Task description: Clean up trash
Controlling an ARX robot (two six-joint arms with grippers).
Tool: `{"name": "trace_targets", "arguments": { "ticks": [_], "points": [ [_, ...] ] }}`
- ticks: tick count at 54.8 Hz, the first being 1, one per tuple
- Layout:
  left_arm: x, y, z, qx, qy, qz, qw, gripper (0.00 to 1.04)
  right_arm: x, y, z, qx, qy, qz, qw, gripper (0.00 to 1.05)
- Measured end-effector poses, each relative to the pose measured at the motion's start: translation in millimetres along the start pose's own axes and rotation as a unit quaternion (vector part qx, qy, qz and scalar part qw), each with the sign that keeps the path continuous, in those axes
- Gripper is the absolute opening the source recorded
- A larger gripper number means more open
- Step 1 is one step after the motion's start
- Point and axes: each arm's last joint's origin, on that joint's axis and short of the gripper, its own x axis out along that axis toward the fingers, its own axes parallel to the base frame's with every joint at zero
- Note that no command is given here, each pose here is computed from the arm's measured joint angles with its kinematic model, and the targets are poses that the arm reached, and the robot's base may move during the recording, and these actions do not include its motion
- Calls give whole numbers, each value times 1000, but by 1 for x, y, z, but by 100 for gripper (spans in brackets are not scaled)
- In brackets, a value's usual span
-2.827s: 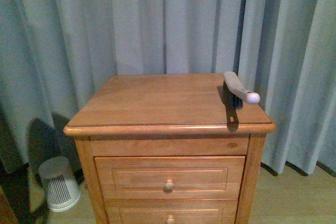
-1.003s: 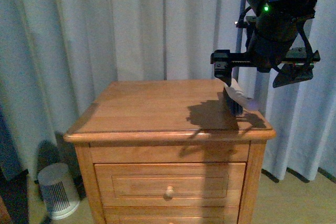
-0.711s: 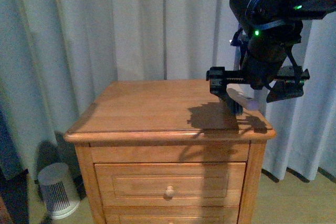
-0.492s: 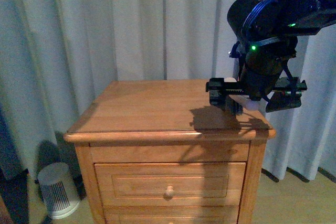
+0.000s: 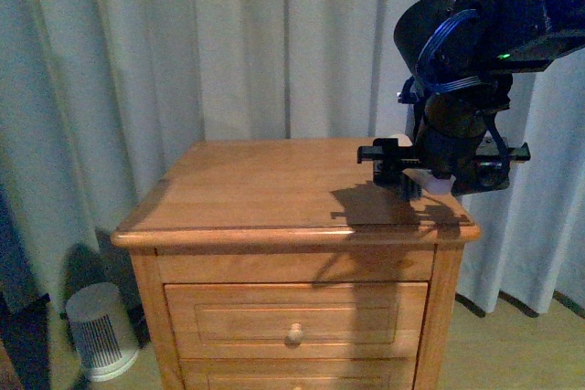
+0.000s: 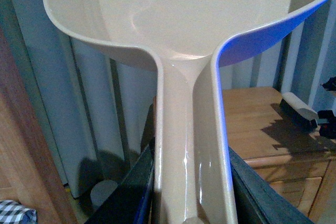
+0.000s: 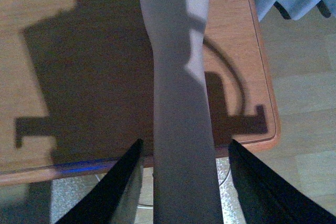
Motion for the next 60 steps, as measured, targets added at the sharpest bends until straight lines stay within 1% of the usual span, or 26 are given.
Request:
{"name": "trace_targets", "arguments": {
  "ticks": [4,7,9,21,26,30,34,36,41,46,47,52,57,60],
  "points": [
    [0,0,0,0,0,0,1000,28,0,0,1,-2,-3,1,1000,34],
    [0,0,0,0,0,0,1000,28,0,0,1,-3,-5,4,1000,24],
    [0,0,0,0,0,0,1000,28,0,1,1,-3,-6,5,1000,22],
    [0,0,0,0,0,0,1000,28,0,0,-1,-5,-8,9,1000,21],
    [0,0,0,0,0,0,1000,28,-3,-3,-2,-13,-25,5,1000,21],
    [0,0,0,0,0,0,1000,28,-12,-6,0,-24,-63,2,998,21],
    [0,0,0,0,0,0,1000,28,-30,-11,3,-36,-116,6,993,21],
    [0,0,0,0,0,0,1000,28,-49,-16,7,-41,-158,4,987,21],
    [0,0,0,0,0,0,1000,28,-86,-27,11,-50,-224,4,973,21],
    [0,0,0,0,0,0,1000,28,-119,-39,7,-53,-273,-3,961,21],
    [0,0,0,0,0,0,1000,28,-132,-44,3,-53,-291,-8,955,21],
    [0,0,0,0,0,0,1000,28,-158,-56,-12,-52,-323,-17,945,21],
    [0,0,0,0,0,0,1000,28,-184,-72,-37,-53,-356,-35,932,21],
    [0,0,0,0,0,0,1000,28,-197,-80,-52,-51,-365,-38,929,21]
  ]
}}
